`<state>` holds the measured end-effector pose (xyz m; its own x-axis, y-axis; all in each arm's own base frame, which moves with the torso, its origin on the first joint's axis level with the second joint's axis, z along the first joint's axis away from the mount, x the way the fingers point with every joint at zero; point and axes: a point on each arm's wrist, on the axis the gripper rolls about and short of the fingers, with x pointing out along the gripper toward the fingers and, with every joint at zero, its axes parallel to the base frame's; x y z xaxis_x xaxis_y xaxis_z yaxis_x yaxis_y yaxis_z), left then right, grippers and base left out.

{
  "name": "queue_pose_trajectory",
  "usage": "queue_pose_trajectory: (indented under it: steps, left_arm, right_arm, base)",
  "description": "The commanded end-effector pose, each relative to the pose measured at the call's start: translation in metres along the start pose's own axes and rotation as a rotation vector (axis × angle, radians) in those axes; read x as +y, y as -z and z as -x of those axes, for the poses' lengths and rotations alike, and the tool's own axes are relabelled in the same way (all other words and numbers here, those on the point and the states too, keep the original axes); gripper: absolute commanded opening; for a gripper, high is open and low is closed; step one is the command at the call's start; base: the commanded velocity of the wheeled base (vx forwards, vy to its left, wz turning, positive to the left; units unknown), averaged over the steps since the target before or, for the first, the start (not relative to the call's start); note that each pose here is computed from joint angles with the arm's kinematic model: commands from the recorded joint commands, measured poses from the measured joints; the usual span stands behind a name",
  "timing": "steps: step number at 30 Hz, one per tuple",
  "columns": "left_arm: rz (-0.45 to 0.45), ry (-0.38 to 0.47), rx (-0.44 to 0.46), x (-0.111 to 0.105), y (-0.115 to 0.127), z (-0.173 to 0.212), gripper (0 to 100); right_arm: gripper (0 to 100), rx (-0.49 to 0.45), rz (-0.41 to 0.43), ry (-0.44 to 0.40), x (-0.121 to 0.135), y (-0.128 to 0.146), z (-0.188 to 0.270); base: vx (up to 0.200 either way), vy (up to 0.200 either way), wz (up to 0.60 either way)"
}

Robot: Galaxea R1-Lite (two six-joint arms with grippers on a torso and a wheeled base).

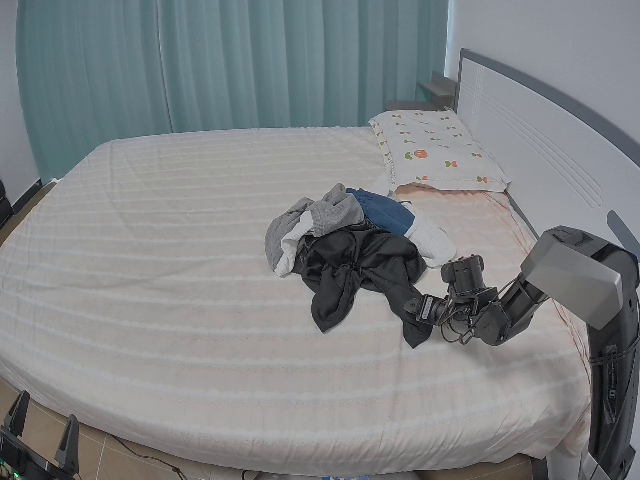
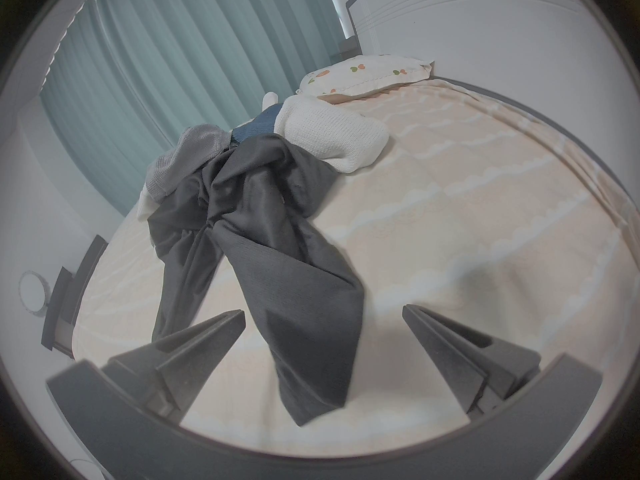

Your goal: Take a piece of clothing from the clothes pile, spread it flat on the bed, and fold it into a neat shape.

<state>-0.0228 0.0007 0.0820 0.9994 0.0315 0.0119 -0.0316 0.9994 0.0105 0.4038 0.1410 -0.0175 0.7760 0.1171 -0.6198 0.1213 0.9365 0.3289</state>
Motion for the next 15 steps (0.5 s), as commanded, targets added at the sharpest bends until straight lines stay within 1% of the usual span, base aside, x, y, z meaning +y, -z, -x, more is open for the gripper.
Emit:
queue_pose_trajectory:
  steps: [1, 6, 7, 13, 15]
  left_arm:
    - [0.000, -0.001, 0.000, 0.000, 0.005, 0.000, 100]
    - [0.002, -0.001, 0.000, 0.000, 0.005, 0.000, 100]
    - [0.002, -0.001, 0.000, 0.000, 0.005, 0.000, 100]
    - [0.002, -0.002, 0.000, 0.000, 0.005, 0.000, 100]
    - [0.003, -0.002, 0.000, 0.000, 0.005, 0.000, 100]
  right_arm:
    - [100, 0.018, 0.008, 0.003, 0.005, 0.014, -0.015]
    - [100, 0.014, 0.009, 0.013, 0.006, 0.021, -0.025]
    - [0, 0.001, 0.008, 0.007, 0.008, 0.020, -0.026]
    - [0, -0.050, -0.004, -0.029, 0.009, 0.018, -0.026]
    - [0, -0.089, -0.014, -0.054, 0.010, 0.016, -0.022]
  base:
    - [0.000, 0.000, 0.00]
    - [0.000, 0.000, 0.00]
    - [0.000, 0.000, 0.00]
    - [0.000, 0.000, 0.00]
    - [0.000, 0.000, 0.00]
